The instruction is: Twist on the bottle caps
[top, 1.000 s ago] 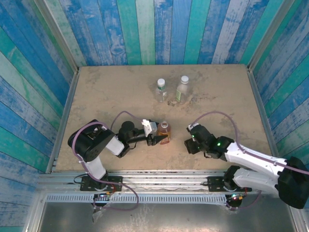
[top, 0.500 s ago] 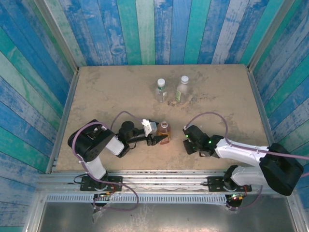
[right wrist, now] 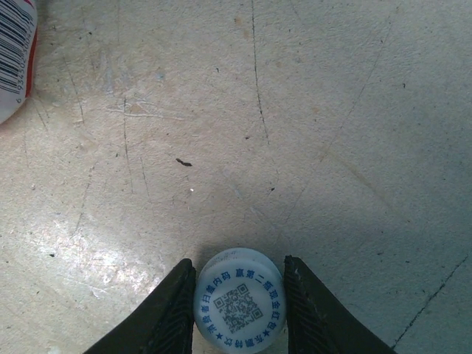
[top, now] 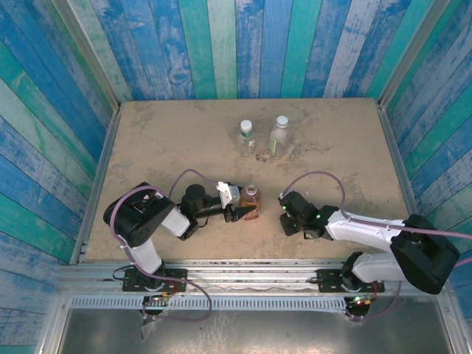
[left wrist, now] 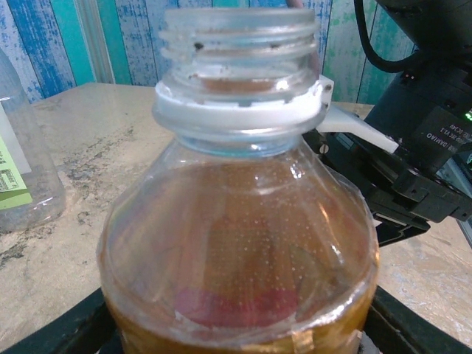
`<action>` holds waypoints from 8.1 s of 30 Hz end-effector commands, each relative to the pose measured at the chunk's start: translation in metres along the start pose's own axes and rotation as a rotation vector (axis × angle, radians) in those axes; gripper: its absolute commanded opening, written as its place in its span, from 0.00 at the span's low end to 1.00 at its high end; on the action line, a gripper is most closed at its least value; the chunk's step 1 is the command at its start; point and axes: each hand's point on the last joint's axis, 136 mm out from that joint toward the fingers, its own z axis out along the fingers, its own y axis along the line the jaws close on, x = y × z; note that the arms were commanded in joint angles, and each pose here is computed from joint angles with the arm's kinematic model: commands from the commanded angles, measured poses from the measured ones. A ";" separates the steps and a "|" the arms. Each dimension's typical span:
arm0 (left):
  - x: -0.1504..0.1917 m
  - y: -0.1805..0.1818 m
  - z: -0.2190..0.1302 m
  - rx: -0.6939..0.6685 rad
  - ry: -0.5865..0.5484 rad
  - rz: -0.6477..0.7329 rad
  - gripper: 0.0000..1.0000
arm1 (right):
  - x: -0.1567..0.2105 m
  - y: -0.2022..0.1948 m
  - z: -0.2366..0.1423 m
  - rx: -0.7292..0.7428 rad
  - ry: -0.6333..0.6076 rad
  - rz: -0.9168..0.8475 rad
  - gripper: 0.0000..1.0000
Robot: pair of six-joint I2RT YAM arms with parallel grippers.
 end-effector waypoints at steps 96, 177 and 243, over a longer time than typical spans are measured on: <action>0.018 -0.006 0.004 0.060 0.087 -0.036 0.66 | -0.158 0.086 -0.123 -0.194 -0.199 -0.170 0.25; 0.024 -0.006 0.005 0.063 0.106 -0.035 0.66 | -0.125 0.090 -0.126 -0.496 -0.066 0.020 0.07; 0.025 -0.007 0.005 0.070 0.112 -0.032 0.66 | -0.141 0.094 -0.124 -0.691 -0.076 0.018 0.15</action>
